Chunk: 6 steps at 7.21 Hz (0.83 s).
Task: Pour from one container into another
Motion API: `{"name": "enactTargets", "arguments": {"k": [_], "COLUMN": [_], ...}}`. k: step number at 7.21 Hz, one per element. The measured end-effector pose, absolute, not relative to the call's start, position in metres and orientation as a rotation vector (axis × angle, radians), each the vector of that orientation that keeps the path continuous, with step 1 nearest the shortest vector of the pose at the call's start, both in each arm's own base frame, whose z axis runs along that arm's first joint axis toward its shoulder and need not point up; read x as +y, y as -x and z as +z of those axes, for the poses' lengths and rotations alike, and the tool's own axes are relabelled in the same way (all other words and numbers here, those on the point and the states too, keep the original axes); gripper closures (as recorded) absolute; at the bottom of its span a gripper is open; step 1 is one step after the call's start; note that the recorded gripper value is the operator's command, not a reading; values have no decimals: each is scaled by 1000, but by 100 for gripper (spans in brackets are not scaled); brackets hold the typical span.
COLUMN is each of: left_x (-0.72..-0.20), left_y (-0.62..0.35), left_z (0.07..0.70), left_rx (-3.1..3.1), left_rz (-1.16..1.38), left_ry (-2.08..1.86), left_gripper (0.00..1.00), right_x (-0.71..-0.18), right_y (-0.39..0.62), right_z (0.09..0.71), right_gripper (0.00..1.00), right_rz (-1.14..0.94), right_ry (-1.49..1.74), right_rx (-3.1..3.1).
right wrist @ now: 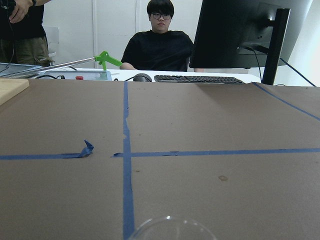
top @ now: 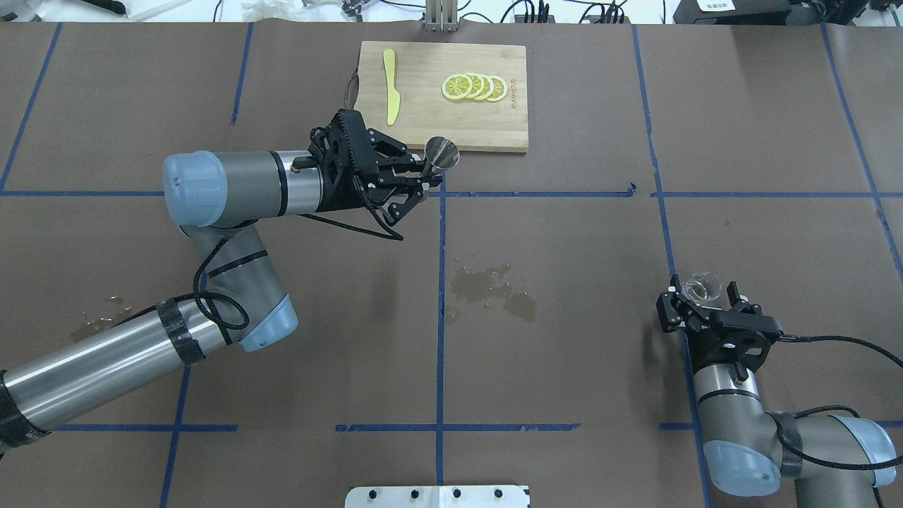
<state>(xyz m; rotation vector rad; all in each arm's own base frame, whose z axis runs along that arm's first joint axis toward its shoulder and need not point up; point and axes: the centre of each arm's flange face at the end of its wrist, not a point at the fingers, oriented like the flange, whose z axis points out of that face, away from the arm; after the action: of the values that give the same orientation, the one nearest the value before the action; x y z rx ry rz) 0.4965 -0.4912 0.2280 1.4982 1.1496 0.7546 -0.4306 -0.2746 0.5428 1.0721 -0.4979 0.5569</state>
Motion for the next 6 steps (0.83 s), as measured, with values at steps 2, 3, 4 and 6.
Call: {"name": "enactTargets", "arguments": {"k": [2, 3, 4, 6], "left_x": [-491, -491, -491, -491], "left_y": [-496, -496, -496, -496], "left_z": [228, 228, 228, 228], "left_rx": [1150, 1150, 1150, 1150], "left_rz": [755, 754, 754, 754], "left_ry": [-1499, -1499, -1499, -1499], "left_gripper": [100, 100, 100, 100], "right_x": [-275, -275, -275, -275], "right_y": [434, 436, 438, 439], "right_z": [545, 543, 541, 541], "right_gripper": [50, 71, 86, 98], "right_rz": [555, 556, 558, 559], "right_ry": [-1072, -1071, -1070, -1070], "right_rx": [-495, -499, -503, -504]}}
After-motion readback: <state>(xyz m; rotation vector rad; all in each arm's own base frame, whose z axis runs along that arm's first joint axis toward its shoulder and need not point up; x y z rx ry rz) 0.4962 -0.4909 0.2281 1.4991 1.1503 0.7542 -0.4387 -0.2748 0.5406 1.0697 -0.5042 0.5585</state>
